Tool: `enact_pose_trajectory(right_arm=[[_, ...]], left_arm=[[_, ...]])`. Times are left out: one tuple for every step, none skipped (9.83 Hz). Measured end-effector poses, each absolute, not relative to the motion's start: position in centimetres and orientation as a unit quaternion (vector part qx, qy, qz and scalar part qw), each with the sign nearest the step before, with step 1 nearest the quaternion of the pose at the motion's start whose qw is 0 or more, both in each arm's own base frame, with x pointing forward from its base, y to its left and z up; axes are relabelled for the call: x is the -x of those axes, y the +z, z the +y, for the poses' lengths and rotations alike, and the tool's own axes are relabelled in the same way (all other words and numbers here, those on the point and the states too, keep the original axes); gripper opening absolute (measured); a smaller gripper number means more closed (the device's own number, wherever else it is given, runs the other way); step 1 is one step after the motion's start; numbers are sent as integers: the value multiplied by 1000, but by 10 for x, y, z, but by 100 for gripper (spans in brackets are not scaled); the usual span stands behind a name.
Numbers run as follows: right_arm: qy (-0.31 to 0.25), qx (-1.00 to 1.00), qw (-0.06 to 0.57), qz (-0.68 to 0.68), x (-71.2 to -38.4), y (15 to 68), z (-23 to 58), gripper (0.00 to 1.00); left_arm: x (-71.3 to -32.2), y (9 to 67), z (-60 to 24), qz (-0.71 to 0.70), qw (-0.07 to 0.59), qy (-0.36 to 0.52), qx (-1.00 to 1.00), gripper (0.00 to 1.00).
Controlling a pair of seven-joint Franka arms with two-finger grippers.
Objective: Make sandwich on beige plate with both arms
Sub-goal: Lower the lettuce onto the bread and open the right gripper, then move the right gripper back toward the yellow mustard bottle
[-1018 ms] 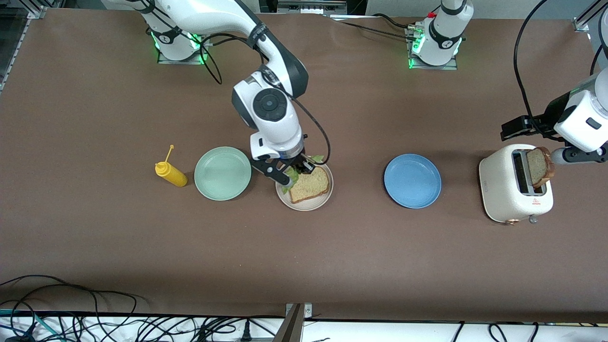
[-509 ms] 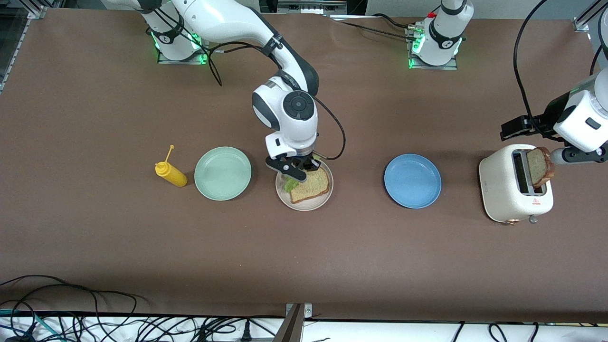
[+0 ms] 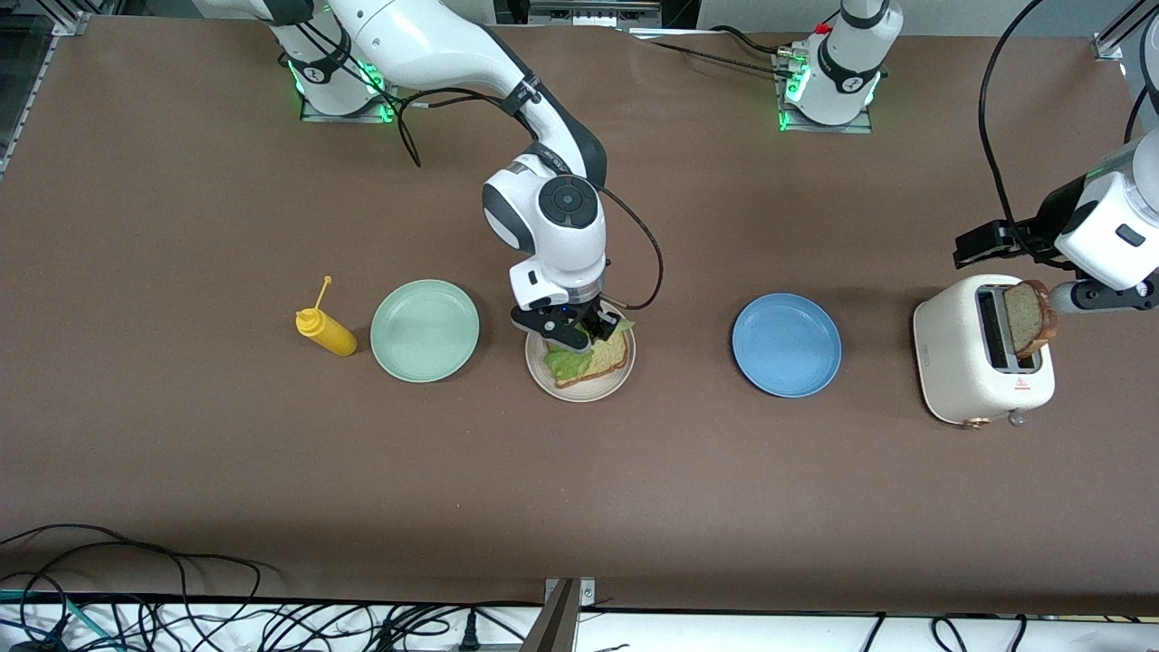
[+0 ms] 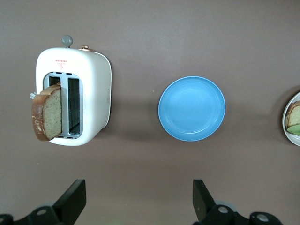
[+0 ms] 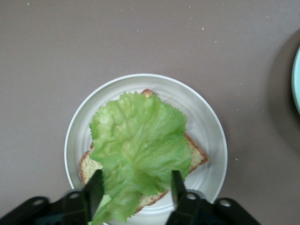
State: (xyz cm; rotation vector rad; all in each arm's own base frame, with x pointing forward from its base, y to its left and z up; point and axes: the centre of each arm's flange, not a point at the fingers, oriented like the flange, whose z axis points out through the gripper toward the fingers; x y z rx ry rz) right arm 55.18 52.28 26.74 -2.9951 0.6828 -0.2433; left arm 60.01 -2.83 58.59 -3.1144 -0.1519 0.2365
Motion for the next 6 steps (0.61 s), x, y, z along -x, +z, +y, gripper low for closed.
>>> enact_pose_trajectory(right_arm=[[-83, 971, 32, 223, -555, 271, 522, 85], [-88, 970, 36, 225, -560, 277, 520, 99], [-93, 968, 42, 229, -568, 285, 516, 100], [-98, 966, 47, 235, -578, 293, 509, 100], [-102, 965, 49, 236, -588, 308, 499, 100], [-98, 970, 36, 222, -598, 329, 482, 100]], left_arm=[[-600, 586, -28, -49, 7, 76, 996, 100], [-600, 586, -28, -49, 7, 76, 996, 100], [-600, 586, -28, -49, 7, 76, 996, 100], [-600, 586, -28, -49, 7, 76, 996, 100], [-600, 586, -28, -48, 7, 76, 996, 100], [-600, 586, -29, -48, 7, 76, 996, 100]])
